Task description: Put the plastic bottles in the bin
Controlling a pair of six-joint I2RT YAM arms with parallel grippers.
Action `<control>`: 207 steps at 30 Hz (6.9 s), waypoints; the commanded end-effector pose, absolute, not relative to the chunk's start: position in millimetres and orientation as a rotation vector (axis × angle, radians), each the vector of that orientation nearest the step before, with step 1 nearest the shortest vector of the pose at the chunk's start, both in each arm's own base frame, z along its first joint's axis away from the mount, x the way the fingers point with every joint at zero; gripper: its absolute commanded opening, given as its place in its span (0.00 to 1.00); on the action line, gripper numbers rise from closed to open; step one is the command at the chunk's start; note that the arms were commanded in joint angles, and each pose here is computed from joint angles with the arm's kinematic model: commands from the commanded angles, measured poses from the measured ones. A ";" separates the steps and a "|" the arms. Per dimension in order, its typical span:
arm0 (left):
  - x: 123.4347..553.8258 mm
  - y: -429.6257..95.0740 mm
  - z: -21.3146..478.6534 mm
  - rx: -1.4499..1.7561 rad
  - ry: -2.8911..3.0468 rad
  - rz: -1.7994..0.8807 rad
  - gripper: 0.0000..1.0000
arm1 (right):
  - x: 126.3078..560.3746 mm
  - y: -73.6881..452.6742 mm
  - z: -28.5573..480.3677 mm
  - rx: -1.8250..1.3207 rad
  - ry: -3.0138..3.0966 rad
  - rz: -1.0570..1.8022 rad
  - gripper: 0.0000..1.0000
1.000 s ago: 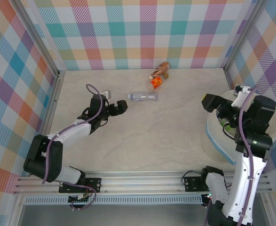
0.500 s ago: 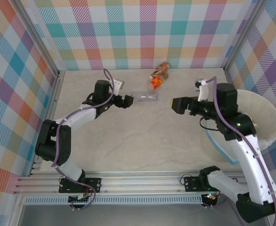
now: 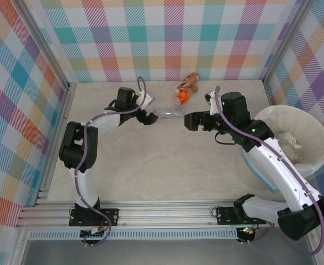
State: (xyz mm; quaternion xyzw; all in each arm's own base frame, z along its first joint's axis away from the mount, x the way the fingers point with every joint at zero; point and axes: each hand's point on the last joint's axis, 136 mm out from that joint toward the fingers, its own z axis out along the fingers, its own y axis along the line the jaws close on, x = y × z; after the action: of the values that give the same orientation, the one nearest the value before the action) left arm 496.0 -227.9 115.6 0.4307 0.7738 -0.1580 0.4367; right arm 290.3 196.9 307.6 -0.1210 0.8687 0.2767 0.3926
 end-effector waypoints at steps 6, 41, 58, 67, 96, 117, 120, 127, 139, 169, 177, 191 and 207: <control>508.3 -237.9 76.3 1.395 1.859 -0.309 1.00 | 295.3 195.0 327.4 -0.300 2.139 0.670 1.00; 463.8 -281.8 102.4 1.499 1.734 -0.448 0.36 | 312.9 180.6 303.1 -0.105 2.149 0.598 1.00; 404.4 -297.7 231.3 0.947 1.678 -0.682 0.07 | 335.9 201.9 299.0 0.098 2.095 0.808 1.00; 336.7 -298.2 235.8 0.692 1.771 -0.851 0.00 | 342.2 216.5 291.8 0.131 2.116 0.901 1.00; 296.2 -313.9 249.7 0.730 1.766 -1.095 0.09 | 344.5 305.6 284.5 -0.074 2.065 1.345 0.86; 290.3 -305.0 260.8 0.703 1.713 -1.078 1.00 | 334.9 287.8 296.7 -0.113 2.029 1.235 0.52; 290.0 -296.9 262.5 0.688 1.705 -1.026 1.00 | 334.5 279.7 301.4 -0.098 2.017 1.189 0.51; 300.9 -268.8 264.7 0.538 1.720 -0.878 1.00 | 328.3 249.6 318.6 -0.096 1.977 1.007 0.49; 334.6 -218.8 258.0 0.175 1.835 -0.639 1.00 | 301.3 164.5 353.4 -0.046 1.922 0.563 0.46; 349.7 -219.3 221.4 0.080 1.929 -0.665 1.00 | 207.4 -40.8 401.7 0.353 1.786 -0.279 0.49; 349.7 -217.1 215.9 0.088 1.945 -0.644 1.00 | 209.3 -47.0 376.1 0.411 1.841 -0.244 0.48; 350.3 -211.2 212.3 0.082 1.957 -0.608 1.00 | 226.9 -19.1 445.5 0.278 1.681 -0.058 0.43; 352.3 -216.1 204.5 0.088 1.989 -0.617 1.00 | 246.3 -90.2 388.8 0.556 1.861 -0.232 0.45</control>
State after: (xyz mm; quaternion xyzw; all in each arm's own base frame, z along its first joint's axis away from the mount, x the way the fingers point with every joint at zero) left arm 347.5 -217.7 198.2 0.0379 0.8280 -0.2551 0.4978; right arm 239.2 -101.9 415.1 0.2260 0.7548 -0.1830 0.5879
